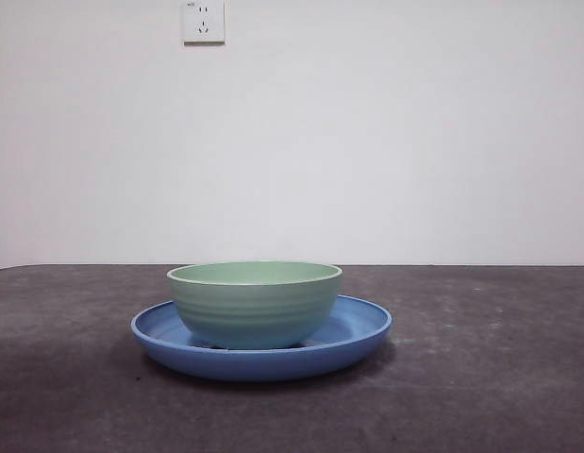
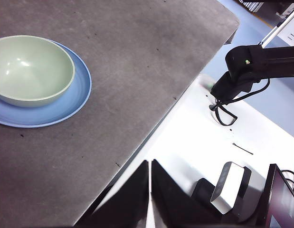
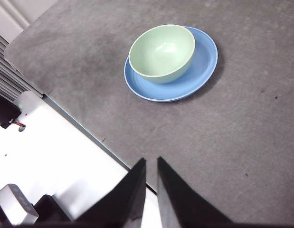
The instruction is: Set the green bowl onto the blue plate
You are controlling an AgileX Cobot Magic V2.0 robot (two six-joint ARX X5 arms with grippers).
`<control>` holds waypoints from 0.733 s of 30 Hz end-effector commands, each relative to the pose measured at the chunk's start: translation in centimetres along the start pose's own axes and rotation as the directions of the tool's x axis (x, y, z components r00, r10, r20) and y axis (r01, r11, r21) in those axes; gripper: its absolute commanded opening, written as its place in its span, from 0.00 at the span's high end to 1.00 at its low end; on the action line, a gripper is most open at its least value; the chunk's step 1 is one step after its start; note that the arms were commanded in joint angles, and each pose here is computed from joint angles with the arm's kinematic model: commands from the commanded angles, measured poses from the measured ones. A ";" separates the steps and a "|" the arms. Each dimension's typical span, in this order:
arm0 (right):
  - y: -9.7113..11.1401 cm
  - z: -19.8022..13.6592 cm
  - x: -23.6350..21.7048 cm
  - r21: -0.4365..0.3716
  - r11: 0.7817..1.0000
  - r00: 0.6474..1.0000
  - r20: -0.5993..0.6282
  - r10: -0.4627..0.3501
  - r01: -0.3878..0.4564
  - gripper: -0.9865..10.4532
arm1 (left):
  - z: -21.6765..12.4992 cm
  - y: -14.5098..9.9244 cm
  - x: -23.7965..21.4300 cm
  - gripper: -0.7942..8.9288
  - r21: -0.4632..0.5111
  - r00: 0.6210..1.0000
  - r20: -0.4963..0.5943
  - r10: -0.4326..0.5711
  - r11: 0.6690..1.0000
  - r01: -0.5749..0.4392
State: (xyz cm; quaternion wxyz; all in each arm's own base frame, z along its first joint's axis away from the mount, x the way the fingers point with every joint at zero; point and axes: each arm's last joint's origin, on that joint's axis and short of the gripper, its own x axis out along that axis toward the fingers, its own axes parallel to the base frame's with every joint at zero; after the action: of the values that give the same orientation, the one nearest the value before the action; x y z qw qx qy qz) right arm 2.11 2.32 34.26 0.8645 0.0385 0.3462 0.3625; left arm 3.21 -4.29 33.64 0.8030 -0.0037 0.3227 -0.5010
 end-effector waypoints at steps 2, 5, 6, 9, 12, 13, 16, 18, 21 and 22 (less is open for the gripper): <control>0.2 0.3 -0.4 -0.019 1.000 1.000 0.024 0.009 -0.009 0.88 | 0.2 -0.1 -0.1 0.91 0.007 1.000 0.012 -0.013 1.000 0.013; 0.2 0.3 -0.4 -0.019 1.000 1.000 0.024 0.009 -0.009 0.88 | 0.2 -0.1 -0.1 0.91 0.007 1.000 0.012 -0.013 1.000 0.013; 0.2 0.3 -0.4 -0.019 1.000 1.000 0.024 0.009 -0.009 0.88 | 0.2 -0.1 -0.1 0.91 0.007 1.000 0.012 -0.013 1.000 0.013; 0.2 0.3 -0.4 -0.019 1.000 1.000 0.024 0.009 -0.009 0.88 | 0.2 -0.1 -0.1 0.91 0.007 1.000 0.012 -0.013 1.000 0.013; 0.2 0.3 -0.4 -0.019 1.000 1.000 0.024 0.009 -0.009 0.88 | 0.2 -0.1 -0.1 0.91 0.007 1.000 0.014 -0.012 1.000 0.012; 0.2 0.3 -0.4 -0.019 1.000 1.000 0.024 0.009 -0.009 0.88 | 0.2 -0.1 -0.2 0.91 0.005 1.000 0.019 -0.007 1.000 0.007; 0.2 0.3 -0.4 -0.019 1.000 1.000 0.024 0.009 -0.009 0.88 | 0.0 -0.1 -0.6 0.91 -0.006 0.999 0.045 0.018 1.000 -0.018; 0.2 0.3 -0.4 -0.019 1.000 1.000 0.024 0.009 -0.009 0.88 | -0.1 0.0 -0.9 0.91 -0.005 0.994 0.081 0.066 0.998 -0.066; 0.2 0.3 -0.4 -0.019 1.000 1.000 0.024 0.009 -0.009 0.88 | -0.1 0.2 -1.4 0.91 0.005 0.981 0.139 0.139 0.990 -0.141; 0.2 0.3 -0.4 -0.019 1.000 1.000 0.024 0.010 -0.009 0.88 | -0.1 0.2 -1.4 0.91 0.033 0.975 0.159 0.156 0.986 -0.163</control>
State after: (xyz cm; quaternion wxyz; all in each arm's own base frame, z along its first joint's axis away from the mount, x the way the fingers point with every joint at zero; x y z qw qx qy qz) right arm 2.11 2.32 34.26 0.8645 0.0385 0.3462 0.3625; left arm 2.89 -2.99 34.00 0.8601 -0.0237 0.2691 -0.4327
